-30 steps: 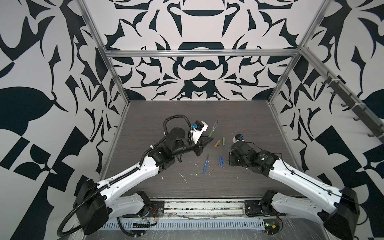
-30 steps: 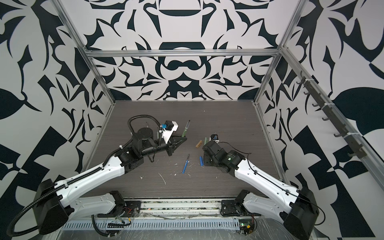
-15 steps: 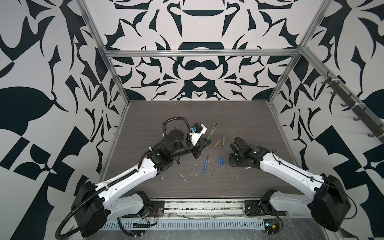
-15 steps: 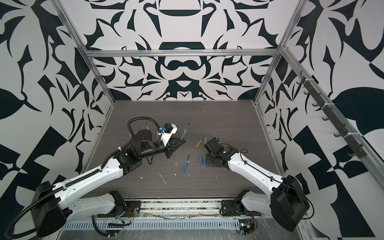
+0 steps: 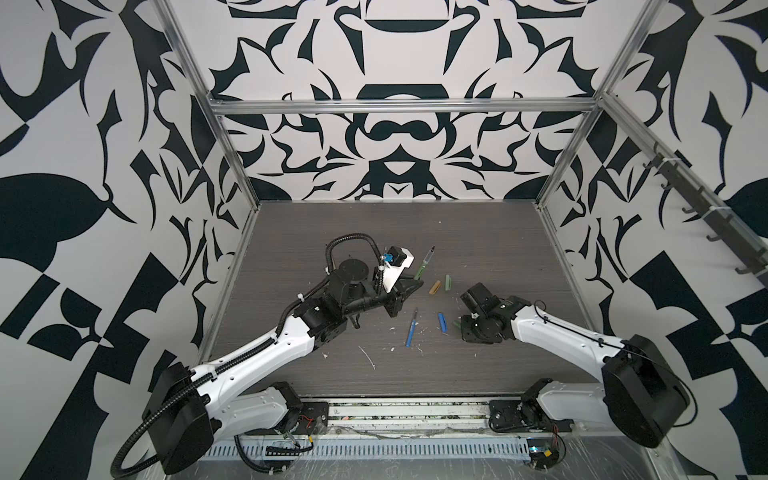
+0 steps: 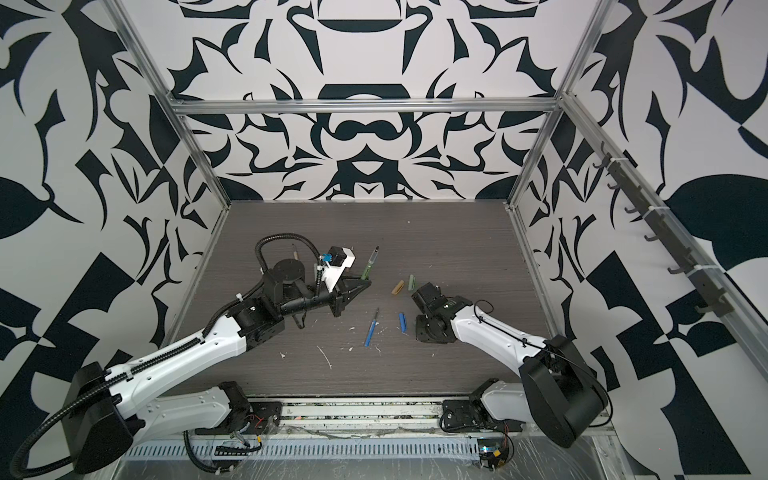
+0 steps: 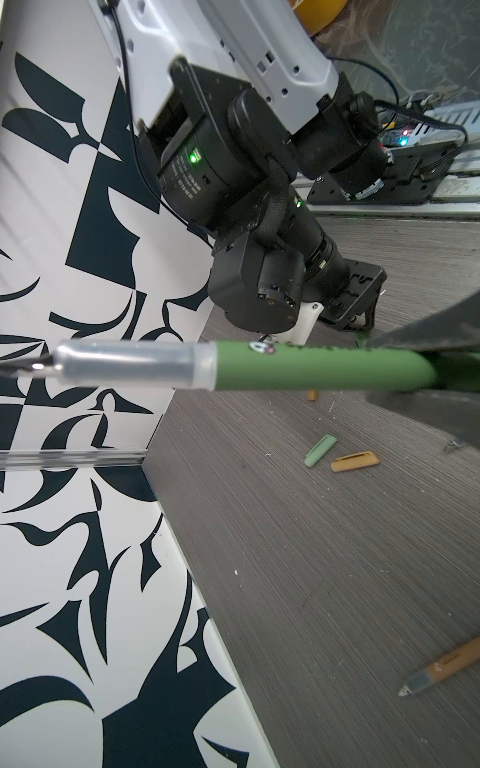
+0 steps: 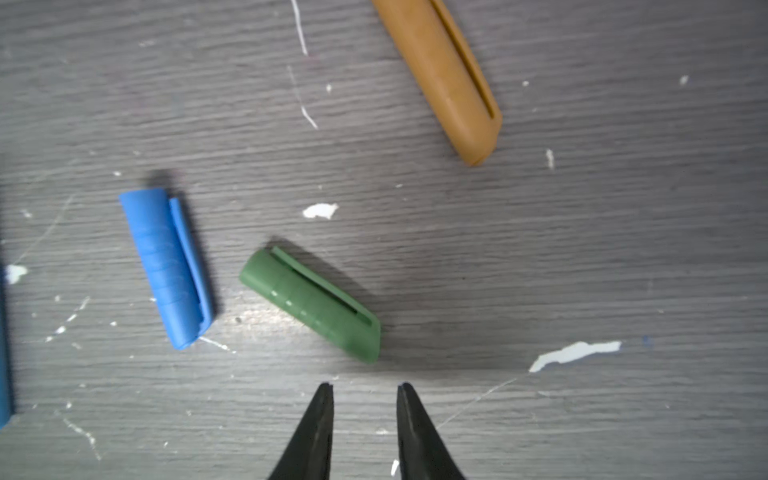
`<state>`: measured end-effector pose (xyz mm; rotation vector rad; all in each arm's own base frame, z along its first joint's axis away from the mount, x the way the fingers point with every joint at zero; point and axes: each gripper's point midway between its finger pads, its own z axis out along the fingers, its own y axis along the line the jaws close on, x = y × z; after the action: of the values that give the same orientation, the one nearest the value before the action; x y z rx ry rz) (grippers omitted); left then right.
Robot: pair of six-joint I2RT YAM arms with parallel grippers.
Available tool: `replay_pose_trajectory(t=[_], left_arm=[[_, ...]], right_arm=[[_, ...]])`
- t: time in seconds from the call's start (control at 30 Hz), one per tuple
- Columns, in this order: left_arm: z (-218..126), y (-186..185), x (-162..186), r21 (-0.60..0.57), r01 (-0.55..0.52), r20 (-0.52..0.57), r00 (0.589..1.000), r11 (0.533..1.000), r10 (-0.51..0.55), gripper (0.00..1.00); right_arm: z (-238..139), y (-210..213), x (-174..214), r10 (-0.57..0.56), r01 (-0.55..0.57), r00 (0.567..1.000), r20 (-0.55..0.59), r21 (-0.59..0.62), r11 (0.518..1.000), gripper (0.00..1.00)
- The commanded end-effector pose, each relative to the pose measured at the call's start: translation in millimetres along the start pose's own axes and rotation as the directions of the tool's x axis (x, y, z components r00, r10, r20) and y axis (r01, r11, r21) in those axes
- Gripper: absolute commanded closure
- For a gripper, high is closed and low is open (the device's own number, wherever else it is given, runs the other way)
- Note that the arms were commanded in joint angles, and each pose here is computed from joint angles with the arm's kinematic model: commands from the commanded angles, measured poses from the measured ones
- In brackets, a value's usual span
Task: Insert the pens into the pen caps
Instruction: 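Lower the right gripper toward the dark green cap near the blue cap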
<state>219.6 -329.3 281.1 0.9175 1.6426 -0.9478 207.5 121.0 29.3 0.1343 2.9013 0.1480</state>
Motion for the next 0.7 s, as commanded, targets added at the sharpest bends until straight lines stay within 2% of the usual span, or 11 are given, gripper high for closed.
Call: replay_pose_trajectory(t=[0.0,0.3,0.57,0.67], left_arm=[[0,-2,-11,0.009,-0.017,0.012,1.000,1.000,0.017,0.92],[-1,-3,-13,0.014,-0.025,0.015,1.000,1.000,0.025,0.92],[-3,-6,-15,0.023,-0.032,0.020,0.999,0.999,0.032,0.92],[-3,-4,-14,0.012,-0.034,0.019,0.999,0.999,0.033,0.92]], right_arm=[[7,-3,-4,0.028,-0.028,1.000,0.003,-0.003,1.000,0.70],[17,-16,-22,0.051,-0.051,0.999,0.002,0.027,0.998,0.70],[14,1,-46,0.022,-0.022,1.000,0.016,-0.023,1.000,0.70],[10,1,-50,0.019,-0.019,1.000,0.009,-0.011,1.000,0.73]])
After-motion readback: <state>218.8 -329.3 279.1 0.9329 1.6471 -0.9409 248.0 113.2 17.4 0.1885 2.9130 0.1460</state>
